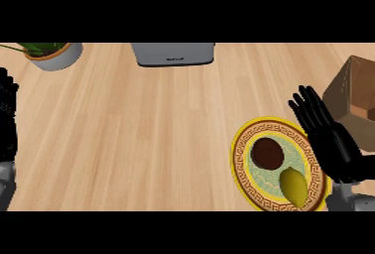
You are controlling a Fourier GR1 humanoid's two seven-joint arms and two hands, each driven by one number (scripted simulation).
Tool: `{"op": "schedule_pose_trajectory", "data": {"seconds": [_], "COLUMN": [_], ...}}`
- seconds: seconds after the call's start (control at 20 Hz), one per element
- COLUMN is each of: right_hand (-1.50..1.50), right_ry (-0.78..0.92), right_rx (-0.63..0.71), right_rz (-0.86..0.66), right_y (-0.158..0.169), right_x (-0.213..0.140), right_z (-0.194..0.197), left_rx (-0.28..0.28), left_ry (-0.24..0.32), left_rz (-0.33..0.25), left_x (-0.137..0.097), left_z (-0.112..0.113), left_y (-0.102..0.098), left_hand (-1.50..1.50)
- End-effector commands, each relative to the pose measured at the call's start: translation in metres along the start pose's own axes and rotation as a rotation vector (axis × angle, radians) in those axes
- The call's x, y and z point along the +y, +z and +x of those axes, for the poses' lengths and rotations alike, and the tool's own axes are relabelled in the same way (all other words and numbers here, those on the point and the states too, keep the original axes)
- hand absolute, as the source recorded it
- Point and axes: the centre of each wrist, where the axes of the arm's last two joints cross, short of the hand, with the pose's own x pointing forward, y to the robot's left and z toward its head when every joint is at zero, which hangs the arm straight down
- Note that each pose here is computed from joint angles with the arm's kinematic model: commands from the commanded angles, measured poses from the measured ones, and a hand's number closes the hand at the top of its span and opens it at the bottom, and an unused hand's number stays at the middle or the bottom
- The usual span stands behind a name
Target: Pick the lemon from the plate and place it in the cardboard box
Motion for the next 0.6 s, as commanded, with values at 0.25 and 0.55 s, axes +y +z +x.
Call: {"op": "schedule_pose_trajectory", "data": {"seconds": [0.25, 0.55], "right_hand": [-1.50, -1.50], "right_ry": [0.551, 0.763], "right_rx": [-0.419, -0.528], "right_rz": [-0.432, -0.836], "right_y": [0.083, 0.161], "right_x": [-0.085, -0.104], "right_z": [0.048, 0.018], "left_rx": [0.209, 0.271], "left_ry": [-0.122, -0.084], "left_rz": [-0.183, -0.266], "left_x": [-0.001, -0.011], "left_z": [-0.050, -0.063], "left_y": [0.042, 0.067], "left_hand": [0.00, 0.00]}}
